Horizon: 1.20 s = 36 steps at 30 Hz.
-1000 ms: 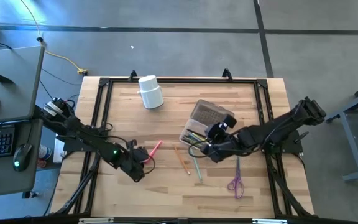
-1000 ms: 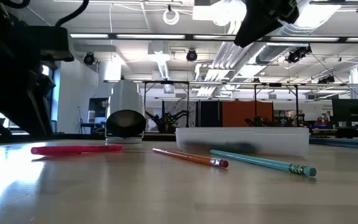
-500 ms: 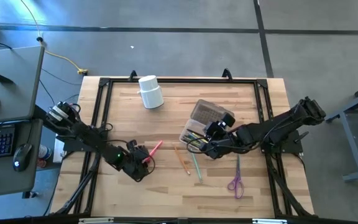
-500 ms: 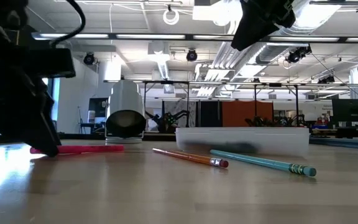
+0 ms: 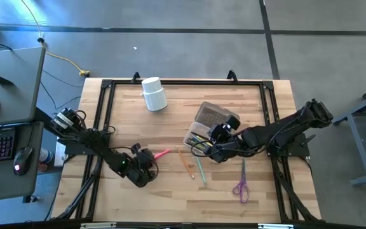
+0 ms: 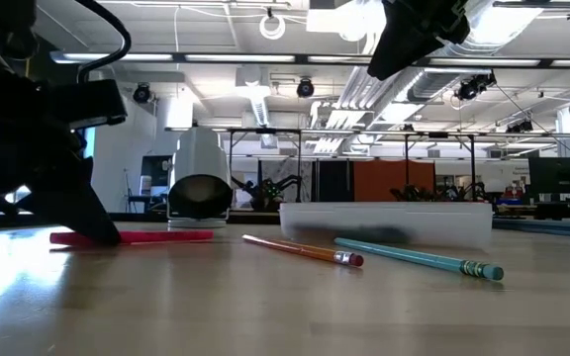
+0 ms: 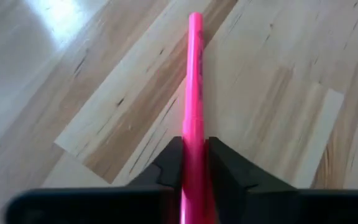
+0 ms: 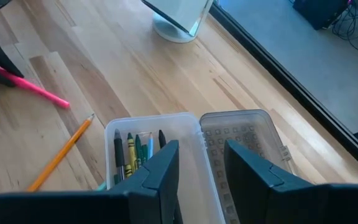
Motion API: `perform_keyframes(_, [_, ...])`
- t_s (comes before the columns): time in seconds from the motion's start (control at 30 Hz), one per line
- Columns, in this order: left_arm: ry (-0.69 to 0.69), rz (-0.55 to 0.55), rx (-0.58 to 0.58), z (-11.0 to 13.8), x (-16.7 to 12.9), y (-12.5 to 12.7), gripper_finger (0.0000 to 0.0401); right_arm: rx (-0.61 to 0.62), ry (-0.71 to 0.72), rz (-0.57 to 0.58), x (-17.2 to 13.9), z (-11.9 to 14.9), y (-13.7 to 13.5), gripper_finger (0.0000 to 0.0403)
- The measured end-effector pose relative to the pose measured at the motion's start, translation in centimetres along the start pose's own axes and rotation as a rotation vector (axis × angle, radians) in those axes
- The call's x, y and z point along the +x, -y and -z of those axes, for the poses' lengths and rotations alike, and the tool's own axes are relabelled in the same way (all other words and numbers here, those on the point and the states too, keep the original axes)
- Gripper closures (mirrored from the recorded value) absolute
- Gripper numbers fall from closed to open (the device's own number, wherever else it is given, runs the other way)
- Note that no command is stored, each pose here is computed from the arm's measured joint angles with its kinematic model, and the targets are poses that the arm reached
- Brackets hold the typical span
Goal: Pick & place school supplies into a supply box
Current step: Put the pink pen into the supply box
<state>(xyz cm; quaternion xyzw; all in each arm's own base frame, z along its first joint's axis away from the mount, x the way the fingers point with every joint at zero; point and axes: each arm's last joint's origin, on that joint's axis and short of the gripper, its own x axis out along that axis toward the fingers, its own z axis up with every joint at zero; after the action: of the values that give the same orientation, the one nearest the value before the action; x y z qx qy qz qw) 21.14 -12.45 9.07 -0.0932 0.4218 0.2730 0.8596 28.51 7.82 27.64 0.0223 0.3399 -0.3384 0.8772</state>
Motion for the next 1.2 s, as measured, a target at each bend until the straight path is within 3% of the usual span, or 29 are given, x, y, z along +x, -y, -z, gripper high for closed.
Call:
perform_keyframes(0.07, [0.002, -0.003, 0.004, 0.0, 0.0, 0.0, 0.0339, 0.000, 0.000, 0.000, 0.0, 0.0, 0.0, 0.0290])
perform_keyframes(0.27, [0.029, -0.011, 0.012, -0.1, 0.0, -0.1, 0.0339, 0.000, 0.000, 0.000, 0.0, 0.0, 0.0, 0.0290])
perform_keyframes(0.5, [0.091, 0.090, 0.046, -2.1, -1.7, 0.7, 0.0333, 0.000, 0.000, 0.000, 0.0, 0.0, 0.0, 0.0290])
perform_keyframes(0.63, [0.157, 0.129, 0.055, -4.5, -2.8, 1.1, 0.0327, 0.002, 0.000, -0.003, 0.0, 0.0, 0.0, 0.0290])
perform_keyframes(0.8, [0.185, 0.127, 0.150, -8.1, -2.7, 1.2, 0.0331, 0.005, 0.000, -0.008, 0.0, 0.0, -0.1, 0.0290])
perform_keyframes(0.97, [0.126, 0.199, 0.268, -12.2, -0.7, 0.4, 0.0320, -0.014, -0.007, 0.005, -0.1, 0.1, 0.0, 0.0290])
perform_keyframes(1.1, [0.174, 0.282, 0.338, -15.9, 1.0, -0.3, 0.0324, -0.047, -0.035, 0.023, -0.1, 0.5, 0.3, 0.0290])
perform_keyframes(1.2, [0.186, 0.370, 0.464, -17.7, 2.6, -0.9, 0.0325, -0.035, -0.064, 0.018, -0.1, 0.7, 0.4, 0.0290])
